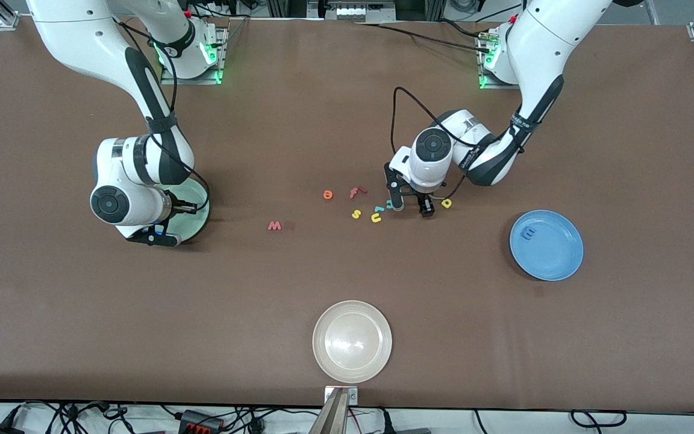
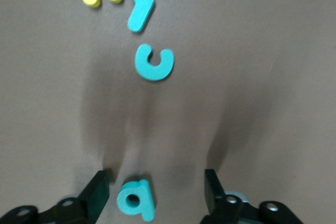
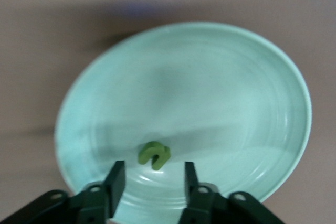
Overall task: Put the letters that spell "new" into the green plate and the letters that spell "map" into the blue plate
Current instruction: 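Place the green n on the green plate with the right gripper, then grasp the teal q with the left gripper while the right gripper grasps the e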
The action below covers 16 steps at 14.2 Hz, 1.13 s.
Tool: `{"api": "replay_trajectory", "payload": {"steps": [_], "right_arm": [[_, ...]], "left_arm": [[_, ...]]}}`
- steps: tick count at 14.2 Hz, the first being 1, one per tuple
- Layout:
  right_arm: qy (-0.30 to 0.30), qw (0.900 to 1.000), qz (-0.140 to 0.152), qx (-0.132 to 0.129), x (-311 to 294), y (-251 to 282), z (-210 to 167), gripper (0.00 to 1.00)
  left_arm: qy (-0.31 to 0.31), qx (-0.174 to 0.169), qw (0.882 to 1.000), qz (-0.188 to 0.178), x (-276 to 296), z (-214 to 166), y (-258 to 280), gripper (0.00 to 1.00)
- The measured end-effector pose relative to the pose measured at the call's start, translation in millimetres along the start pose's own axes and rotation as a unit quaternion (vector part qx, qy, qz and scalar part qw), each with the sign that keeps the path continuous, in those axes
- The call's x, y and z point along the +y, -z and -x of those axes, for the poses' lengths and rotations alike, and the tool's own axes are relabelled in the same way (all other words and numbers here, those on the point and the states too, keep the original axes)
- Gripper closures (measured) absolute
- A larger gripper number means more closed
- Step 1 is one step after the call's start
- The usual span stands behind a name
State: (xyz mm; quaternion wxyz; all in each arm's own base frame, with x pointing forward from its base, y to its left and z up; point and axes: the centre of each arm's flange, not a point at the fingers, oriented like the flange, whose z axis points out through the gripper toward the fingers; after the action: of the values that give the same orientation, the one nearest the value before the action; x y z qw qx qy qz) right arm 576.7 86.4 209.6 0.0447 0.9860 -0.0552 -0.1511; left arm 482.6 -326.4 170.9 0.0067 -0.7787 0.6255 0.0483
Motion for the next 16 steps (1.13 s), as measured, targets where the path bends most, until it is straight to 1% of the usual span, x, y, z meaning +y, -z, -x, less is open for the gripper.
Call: {"api": "replay_trajectory", "payload": {"steps": [1, 2, 3, 4, 5, 6, 7, 8, 9, 10, 11, 12, 13, 14, 15, 16], "right_arm": [[0.006, 1.000, -0.004, 0.006, -7.4, 16.3, 1.0, 0.31], [0.013, 1.000, -0.010, 0.012, -19.3, 34.4, 3.6, 0.22], [0.016, 0.999, -0.021, 0.018, -36.1, 50.9, 7.9, 0.12], [0.018, 0.999, -0.037, 0.023, -57.7, 63.0, 14.6, 0.01], [0.024, 0.998, -0.051, 0.025, -83.4, 69.6, 23.9, 0.00], [0.029, 0.997, -0.060, 0.026, -109.9, 71.4, 34.4, 0.00], [0.031, 0.997, -0.061, 0.031, -135.9, 70.8, 45.5, 0.00], [0.034, 0.997, -0.059, 0.038, -159.7, 69.2, 56.2, 0.00], [0.041, 0.996, -0.058, 0.047, -182.4, 66.1, 66.6, 0.00], [0.048, 0.995, -0.059, 0.057, -205.9, 60.8, 77.0, 0.01], [0.049, 0.995, -0.060, 0.070, -226.3, 54.9, 85.4, 0.06], [0.047, 0.994, -0.062, 0.081, -246.1, 48.3, 93.8, 0.10], [0.051, 0.993, -0.061, 0.089, -264.5, 41.2, 101.8, 0.10], [0.060, 0.992, -0.060, 0.094, -282.1, 35.7, 109.0, 0.15], [0.067, 0.991, -0.058, 0.098, -298.5, 32.2, 114.9, 0.15], [0.067, 0.991, -0.058, 0.102, -313.6, 30.1, 119.4, 0.18]], "left_arm": [[-0.002, 0.000, 1.000, 0.000, -1.2, 1.5, -0.3, 0.23], [-0.003, -0.001, 1.000, 0.000, -1.4, 2.0, -0.5, 0.32], [-0.004, 0.000, 1.000, -0.001, -1.6, 2.0, -0.2, 0.44], [-0.004, -0.001, 1.000, -0.002, -1.9, 2.1, 0.3, 0.48], [-0.005, -0.001, 1.000, -0.002, -2.1, 2.3, 0.3, 0.48], [-0.004, -0.001, 1.000, -0.002, -2.4, 2.5, 0.3, 0.50], [-0.004, -0.001, 1.000, -0.003, -3.1, 2.9, 0.5, 0.52], [-0.004, -0.001, 1.000, -0.003, -3.3, 3.1, 0.5, 0.52], [-0.003, -0.001, 1.000, -0.003, -3.8, 3.4, 0.9, 0.57], [-0.003, -0.001, 1.000, -0.003, -4.1, 3.8, 0.8, 0.58], [-0.003, -0.003, 1.000, -0.002, -3.9, 4.0, 0.6, 0.56], [-0.003, -0.005, 1.000, -0.001, -3.5, 4.6, 0.0, 0.49], [-0.006, -0.007, 1.000, -0.003, -3.5, 4.8, -0.2, 0.49], [-0.012, -0.011, 1.000, -0.007, -3.5, 5.0, -0.4, 0.50], [-0.015, -0.013, 1.000, -0.009, -3.6, 5.3, -0.4, 0.51], [-0.017, -0.014, 1.000, -0.012, -5.2, 6.1, 0.1, 0.59]]}}
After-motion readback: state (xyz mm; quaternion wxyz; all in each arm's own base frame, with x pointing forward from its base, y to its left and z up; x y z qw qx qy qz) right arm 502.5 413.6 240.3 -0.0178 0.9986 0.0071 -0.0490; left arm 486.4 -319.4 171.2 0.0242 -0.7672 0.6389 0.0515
